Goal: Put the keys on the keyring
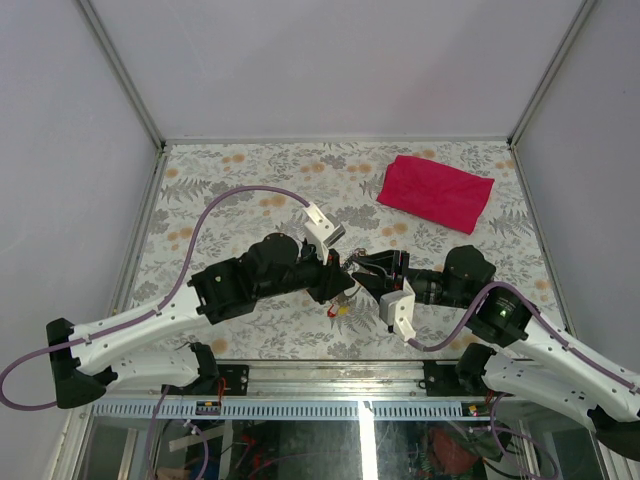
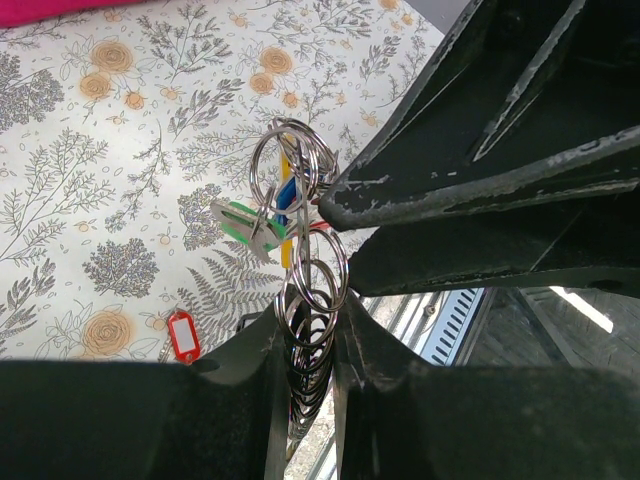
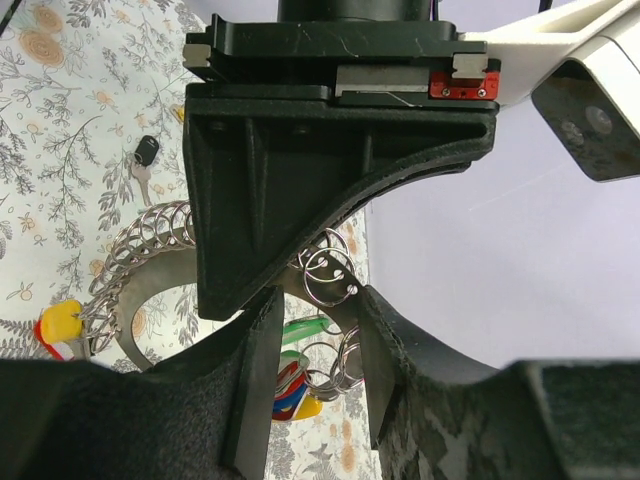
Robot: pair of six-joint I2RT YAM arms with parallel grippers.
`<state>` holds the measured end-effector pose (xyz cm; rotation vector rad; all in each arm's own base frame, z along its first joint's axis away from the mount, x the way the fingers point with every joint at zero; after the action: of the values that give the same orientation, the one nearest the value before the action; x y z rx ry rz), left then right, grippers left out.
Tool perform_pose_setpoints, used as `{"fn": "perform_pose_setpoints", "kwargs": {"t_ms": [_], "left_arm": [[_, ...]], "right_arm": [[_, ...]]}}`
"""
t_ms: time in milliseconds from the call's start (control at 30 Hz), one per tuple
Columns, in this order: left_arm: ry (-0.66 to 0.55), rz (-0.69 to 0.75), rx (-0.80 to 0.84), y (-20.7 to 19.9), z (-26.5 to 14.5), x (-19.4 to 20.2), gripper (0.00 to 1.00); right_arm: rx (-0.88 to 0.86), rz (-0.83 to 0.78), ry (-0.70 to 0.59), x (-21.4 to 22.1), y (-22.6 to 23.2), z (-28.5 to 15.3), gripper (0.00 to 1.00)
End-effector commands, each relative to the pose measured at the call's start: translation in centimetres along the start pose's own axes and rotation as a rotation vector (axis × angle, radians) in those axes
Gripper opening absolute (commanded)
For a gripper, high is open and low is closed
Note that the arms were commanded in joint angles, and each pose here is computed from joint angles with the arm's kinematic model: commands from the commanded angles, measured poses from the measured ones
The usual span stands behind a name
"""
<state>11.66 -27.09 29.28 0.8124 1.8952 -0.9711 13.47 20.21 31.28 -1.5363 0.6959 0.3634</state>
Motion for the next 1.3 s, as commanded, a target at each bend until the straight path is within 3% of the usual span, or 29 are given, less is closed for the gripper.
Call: {"fn": "perform_pose_setpoints", "kwargs": {"t_ms": [0,300,633,1000,1267], "left_arm": [[-0.083,-0.001,0.032,-1.02,-0.35,-2.37,0.0],[-0.079,-0.001,0.034,-1.06,-0.31,-2.37,0.0],[-0.075,-0.003,0.04,-1.11,-0.19,-2.32,0.0],[-0.075,-0.004,0.034,-1.05,-0.18,-2.31,0.0],[-0.09,0.0,0.026,-0.98,-0.54,-2.56,0.0]], "right_arm": [[0.049,-0.082,-0.071,-1.96,-2.11,-0.1,0.41],[0.038,-0.082,-0.062,-1.59,-1.9,0.18,0.39],[0.058,-0.077,-0.065,-1.44,-1.93,0.28,0.3],[0.07,-0.073,-0.072,-1.6,-1.8,-0.09,0.12],[0.098,0.019,-0.069,-1.57,-1.45,-0.59,0.06]]}}
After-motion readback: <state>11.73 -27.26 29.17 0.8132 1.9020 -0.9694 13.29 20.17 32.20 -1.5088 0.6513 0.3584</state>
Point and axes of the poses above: each gripper's point midway between its finger pads, its own z axis out along the fingers, its own y axis along the line the jaws close on, x = y × z, the point moved 7 cm from there along -z, back along the fingers, and after that the axes turned 3 degrees about z, right-handed, at the moved point
